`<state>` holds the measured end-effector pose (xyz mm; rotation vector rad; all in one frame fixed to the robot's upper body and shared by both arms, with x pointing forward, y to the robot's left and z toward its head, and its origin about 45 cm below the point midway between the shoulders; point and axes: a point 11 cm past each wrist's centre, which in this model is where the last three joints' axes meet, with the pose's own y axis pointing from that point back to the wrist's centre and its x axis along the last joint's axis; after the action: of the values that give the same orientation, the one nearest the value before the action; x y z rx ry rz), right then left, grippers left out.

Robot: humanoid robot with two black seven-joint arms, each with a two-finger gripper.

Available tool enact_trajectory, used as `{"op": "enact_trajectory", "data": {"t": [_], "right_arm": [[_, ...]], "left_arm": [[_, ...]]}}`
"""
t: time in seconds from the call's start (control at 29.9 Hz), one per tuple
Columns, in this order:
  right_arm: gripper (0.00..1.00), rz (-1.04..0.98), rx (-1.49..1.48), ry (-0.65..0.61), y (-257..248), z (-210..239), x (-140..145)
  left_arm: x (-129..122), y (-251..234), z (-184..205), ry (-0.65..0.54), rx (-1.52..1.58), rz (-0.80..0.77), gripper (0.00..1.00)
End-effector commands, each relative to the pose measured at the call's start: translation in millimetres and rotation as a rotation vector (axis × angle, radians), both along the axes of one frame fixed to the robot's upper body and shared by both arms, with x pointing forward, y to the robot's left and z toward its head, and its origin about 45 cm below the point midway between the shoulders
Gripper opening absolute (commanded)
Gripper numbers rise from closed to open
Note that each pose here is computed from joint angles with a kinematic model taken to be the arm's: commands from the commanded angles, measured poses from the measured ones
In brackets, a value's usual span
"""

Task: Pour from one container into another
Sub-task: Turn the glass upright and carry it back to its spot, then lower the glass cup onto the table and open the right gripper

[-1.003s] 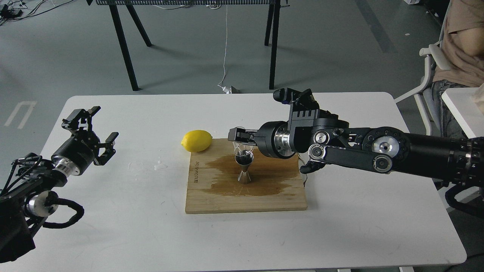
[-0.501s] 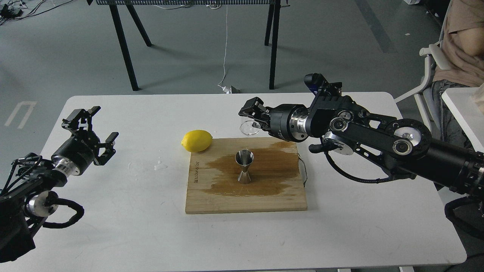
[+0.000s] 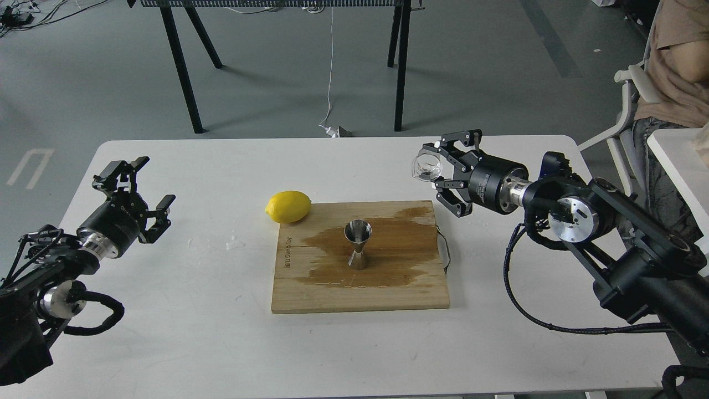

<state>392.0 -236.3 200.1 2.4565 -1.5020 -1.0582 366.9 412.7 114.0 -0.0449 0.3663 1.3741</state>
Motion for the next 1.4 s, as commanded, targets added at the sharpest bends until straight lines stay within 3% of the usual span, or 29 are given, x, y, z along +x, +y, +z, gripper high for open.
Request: {"op": "enact_trajectory", "data": {"t": [0.0, 0.5, 0.97, 1.37], "right_arm": [[0.46, -0.117, 0.143, 0.039, -33.5, -11.0, -12.5], [0.46, -0.542, 0.544, 0.271, -124.5, -89.8, -62.2], [0.47, -0.644, 0.64, 0.435, -96.2, -143.0, -77.9], [0.51, -0.691, 0.673, 0.464, -99.3, -150.9, -79.6]], "left_arm": [[0.1, -0.8, -0.2, 0.0, -0.001, -0.001, 0.97], [-4.3, -2.5, -6.1, 0.013, -0.007, -0.001, 0.97], [-6.7, -8.5, -11.8, 0.022, -0.017, -0.006, 0.97], [-9.6, -9.3, -15.3, 0.03, -0.019, -0.007, 0.97]]}}
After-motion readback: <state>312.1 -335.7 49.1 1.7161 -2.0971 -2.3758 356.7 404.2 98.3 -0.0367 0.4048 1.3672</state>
